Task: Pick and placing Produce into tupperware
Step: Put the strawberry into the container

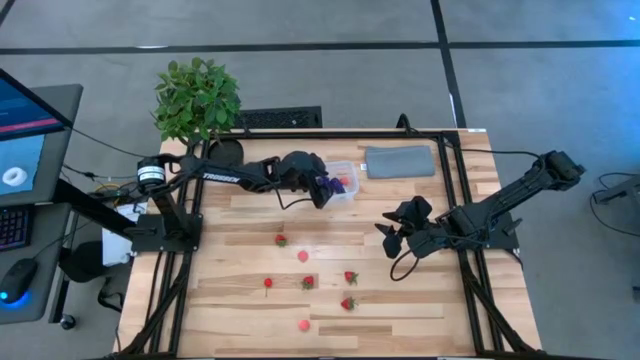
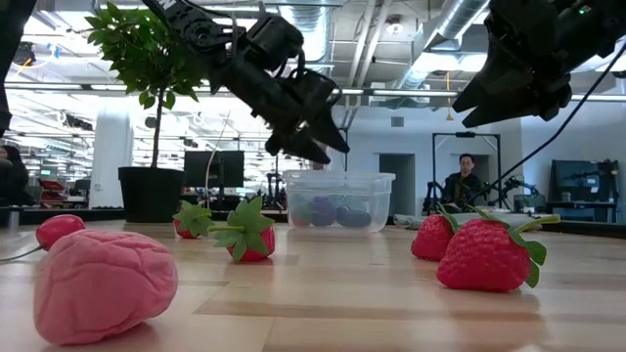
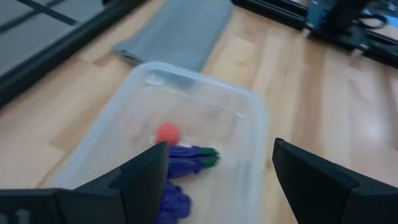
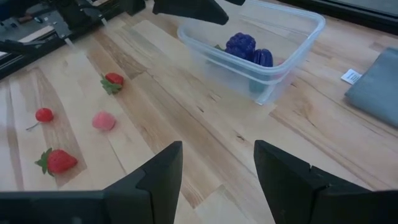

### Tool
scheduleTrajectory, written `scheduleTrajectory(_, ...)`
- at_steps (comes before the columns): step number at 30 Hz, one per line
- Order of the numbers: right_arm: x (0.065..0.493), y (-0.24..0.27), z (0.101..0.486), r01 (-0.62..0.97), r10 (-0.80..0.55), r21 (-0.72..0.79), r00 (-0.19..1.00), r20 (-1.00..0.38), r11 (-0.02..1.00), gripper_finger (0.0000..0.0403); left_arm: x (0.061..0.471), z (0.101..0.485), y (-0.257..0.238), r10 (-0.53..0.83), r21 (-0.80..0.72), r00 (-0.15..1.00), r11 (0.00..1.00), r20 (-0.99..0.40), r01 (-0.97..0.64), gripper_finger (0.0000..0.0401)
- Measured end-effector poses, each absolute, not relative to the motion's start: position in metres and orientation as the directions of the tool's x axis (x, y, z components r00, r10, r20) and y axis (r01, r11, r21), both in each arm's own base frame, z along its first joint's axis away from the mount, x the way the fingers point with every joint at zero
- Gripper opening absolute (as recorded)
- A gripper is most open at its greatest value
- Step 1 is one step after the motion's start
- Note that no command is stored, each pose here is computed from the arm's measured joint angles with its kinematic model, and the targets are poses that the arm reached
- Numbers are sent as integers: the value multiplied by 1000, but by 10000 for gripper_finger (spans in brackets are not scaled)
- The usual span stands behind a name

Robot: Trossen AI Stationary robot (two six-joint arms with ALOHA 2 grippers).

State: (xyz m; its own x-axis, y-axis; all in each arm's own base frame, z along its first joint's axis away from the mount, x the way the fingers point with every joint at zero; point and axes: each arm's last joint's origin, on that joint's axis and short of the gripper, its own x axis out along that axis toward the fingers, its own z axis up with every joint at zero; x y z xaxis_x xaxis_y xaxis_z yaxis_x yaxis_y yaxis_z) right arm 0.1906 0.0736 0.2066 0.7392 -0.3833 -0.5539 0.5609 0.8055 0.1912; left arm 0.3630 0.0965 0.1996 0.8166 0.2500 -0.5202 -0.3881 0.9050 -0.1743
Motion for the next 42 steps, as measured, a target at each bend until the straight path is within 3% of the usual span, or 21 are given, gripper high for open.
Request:
scheduleTrajectory(9, 191, 74, 207, 558, -379, 193, 739, -556, 807, 221, 373, 215, 77, 61, -237, 809, 941, -585, -242, 275)
scheduleTrajectory(24, 191, 74, 206, 558, -379, 192, 739, -557, 807, 221, 382, 232, 34, -85, -248, 762, 963, -642, -102, 275)
scheduleTrajectory(35, 191, 74, 206, 558, -379, 192, 739, -557, 807, 221, 373, 222, 14, -181, -293, 646, 954, -742, -69, 275)
scheduleTrajectory(42, 191, 74, 206, 558, -378, 192, 739, -557, 807, 221, 361, 214, 2, -260, -336, 512, 940, -819, -61, 275)
